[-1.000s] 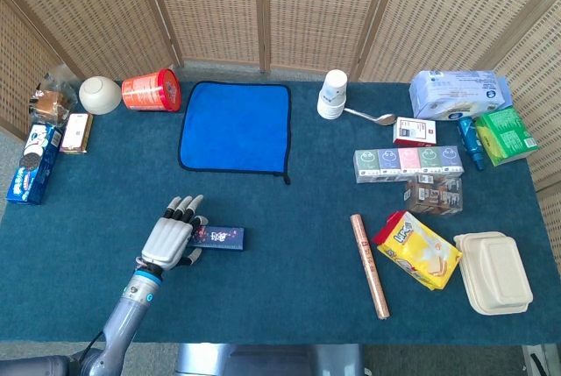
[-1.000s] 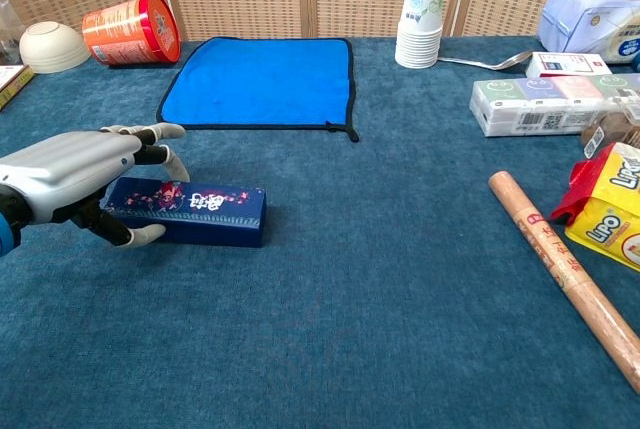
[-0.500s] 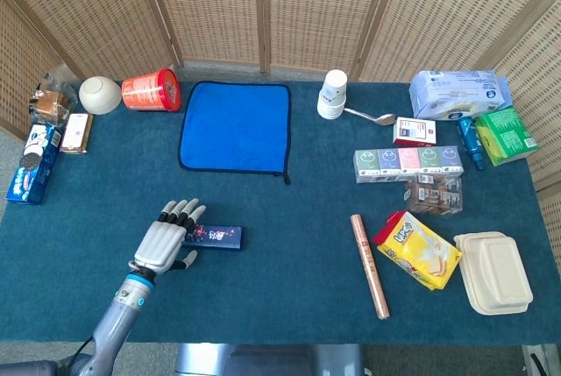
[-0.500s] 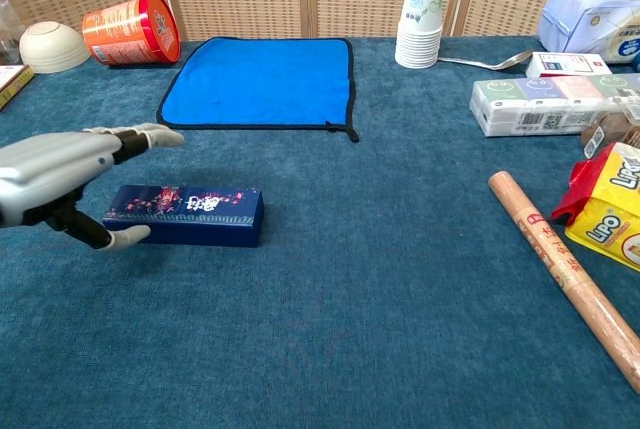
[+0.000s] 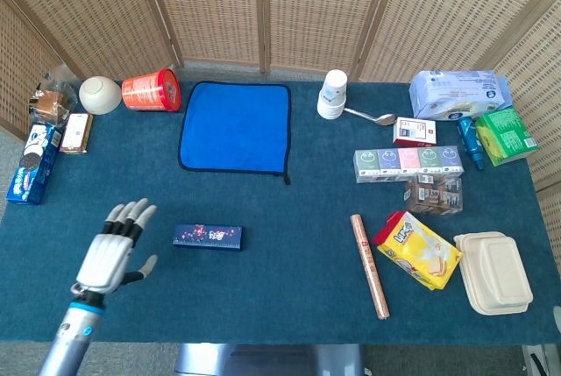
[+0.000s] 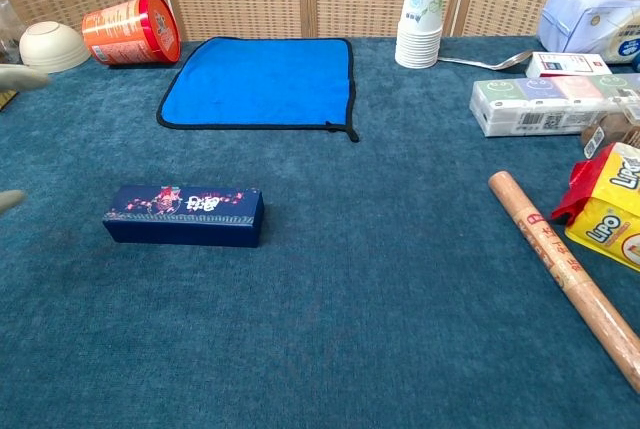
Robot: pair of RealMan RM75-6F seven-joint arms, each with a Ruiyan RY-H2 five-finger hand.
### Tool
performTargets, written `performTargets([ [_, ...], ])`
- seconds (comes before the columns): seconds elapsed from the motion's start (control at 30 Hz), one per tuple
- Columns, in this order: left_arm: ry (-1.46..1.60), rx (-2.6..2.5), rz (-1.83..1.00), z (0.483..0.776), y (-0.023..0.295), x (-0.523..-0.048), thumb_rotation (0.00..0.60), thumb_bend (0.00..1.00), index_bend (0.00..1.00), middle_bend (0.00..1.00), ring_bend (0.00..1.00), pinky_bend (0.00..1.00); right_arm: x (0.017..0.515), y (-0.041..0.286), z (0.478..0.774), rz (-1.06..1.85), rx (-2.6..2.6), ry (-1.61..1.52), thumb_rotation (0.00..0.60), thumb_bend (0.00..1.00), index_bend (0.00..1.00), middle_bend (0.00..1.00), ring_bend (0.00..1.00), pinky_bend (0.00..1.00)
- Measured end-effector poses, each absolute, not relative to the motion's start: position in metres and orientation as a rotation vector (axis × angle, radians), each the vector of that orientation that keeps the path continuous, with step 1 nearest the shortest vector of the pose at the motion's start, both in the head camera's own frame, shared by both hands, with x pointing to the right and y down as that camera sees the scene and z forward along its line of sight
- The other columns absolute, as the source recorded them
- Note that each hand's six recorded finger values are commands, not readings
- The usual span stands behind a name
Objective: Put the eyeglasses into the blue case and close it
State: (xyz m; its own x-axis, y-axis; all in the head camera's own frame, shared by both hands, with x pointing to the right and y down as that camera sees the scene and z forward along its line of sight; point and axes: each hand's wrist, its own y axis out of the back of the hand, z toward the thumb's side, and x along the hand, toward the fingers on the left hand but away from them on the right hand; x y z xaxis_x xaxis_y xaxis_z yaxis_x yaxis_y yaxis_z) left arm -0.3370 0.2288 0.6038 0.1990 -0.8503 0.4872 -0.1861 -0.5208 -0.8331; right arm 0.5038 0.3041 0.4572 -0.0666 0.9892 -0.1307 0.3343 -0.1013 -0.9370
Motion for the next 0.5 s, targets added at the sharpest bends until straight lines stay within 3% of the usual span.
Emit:
performTargets([
  [0.5,1.078,-1.810,-1.428,0.582,0.252,-0.386,0.538,0.31,0.02,0.00,0.00,0.00,0.470,0.293,0.472,1.176,-1.608,-1.280,0.600,0.32,0.00,0.03,0.00,0.14],
])
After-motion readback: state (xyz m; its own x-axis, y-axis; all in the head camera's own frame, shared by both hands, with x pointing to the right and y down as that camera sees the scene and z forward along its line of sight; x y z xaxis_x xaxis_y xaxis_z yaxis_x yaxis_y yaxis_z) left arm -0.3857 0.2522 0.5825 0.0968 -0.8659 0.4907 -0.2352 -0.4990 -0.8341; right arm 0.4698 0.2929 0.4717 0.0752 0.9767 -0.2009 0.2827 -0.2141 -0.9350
